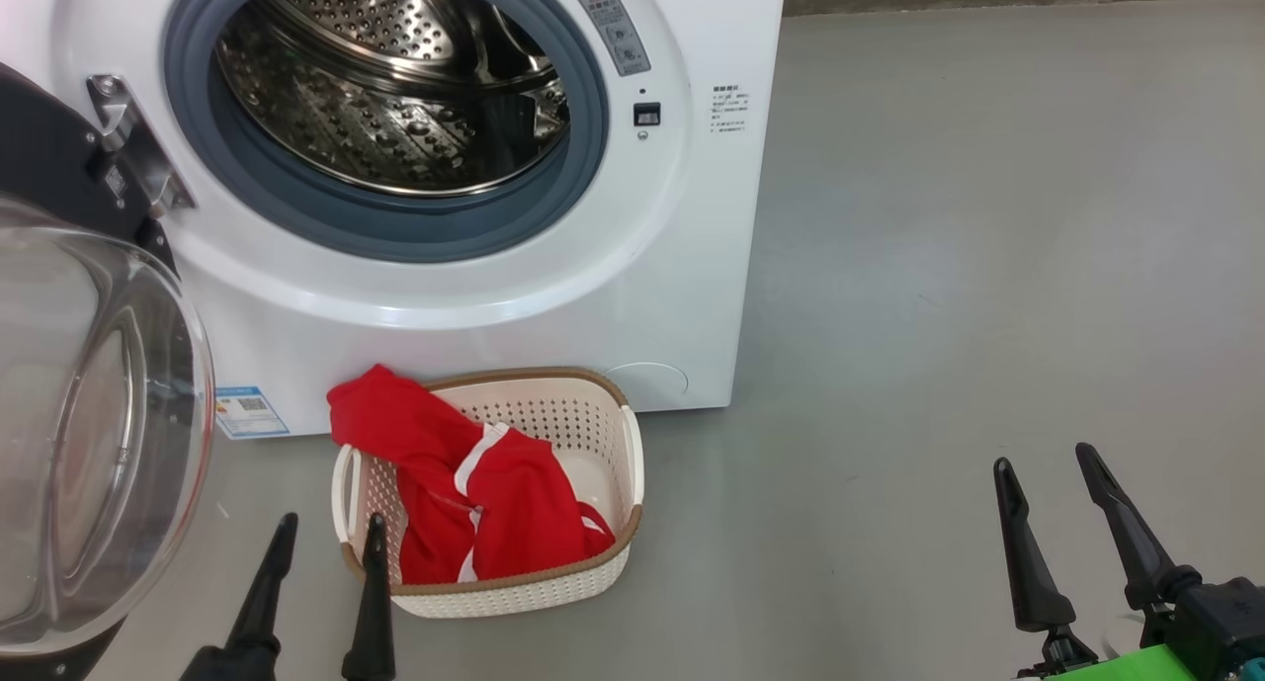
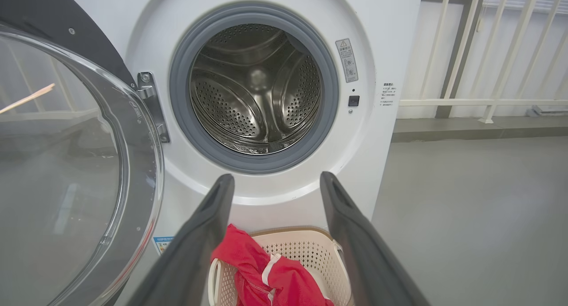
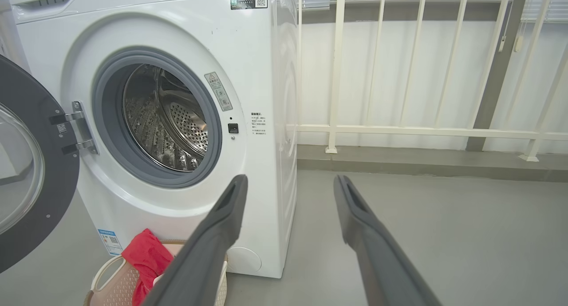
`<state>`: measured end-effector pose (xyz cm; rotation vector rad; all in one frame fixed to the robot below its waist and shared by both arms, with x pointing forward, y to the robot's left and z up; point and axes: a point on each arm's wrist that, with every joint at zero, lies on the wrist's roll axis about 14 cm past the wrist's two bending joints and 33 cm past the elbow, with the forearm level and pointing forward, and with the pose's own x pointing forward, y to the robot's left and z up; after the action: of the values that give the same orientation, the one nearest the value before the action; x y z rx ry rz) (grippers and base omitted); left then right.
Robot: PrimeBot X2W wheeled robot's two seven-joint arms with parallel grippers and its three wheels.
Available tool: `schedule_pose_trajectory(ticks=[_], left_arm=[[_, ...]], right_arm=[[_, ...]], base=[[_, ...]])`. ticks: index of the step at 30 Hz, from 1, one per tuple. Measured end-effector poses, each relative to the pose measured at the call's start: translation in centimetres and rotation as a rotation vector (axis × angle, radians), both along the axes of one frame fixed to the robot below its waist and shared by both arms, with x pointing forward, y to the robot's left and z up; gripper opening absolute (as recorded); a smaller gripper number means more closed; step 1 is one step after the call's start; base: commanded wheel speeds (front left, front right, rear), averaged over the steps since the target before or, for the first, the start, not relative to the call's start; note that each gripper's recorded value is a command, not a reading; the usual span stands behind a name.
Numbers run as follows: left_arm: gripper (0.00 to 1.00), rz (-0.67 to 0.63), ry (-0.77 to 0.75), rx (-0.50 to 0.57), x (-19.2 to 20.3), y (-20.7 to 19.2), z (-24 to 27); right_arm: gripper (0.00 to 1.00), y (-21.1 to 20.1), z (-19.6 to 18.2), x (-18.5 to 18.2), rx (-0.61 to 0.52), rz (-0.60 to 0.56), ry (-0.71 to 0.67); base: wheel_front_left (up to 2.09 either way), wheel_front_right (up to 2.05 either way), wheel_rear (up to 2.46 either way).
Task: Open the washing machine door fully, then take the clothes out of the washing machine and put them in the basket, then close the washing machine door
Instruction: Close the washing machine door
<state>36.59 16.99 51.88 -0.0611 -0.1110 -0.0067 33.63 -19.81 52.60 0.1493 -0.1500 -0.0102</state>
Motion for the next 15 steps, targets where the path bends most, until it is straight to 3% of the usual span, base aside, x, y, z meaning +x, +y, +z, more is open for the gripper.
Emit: schedule_pose_trajectory(ticks=[15], left_arm=[[1.00, 0.088, -0.027, 0.010, -0.9, 2.1, 0.9]], right_arm=[[1.00, 2.5, -0.1, 1.2, -0.002, 0.080, 0.003]], base=[[0.00, 0.00, 0.00]])
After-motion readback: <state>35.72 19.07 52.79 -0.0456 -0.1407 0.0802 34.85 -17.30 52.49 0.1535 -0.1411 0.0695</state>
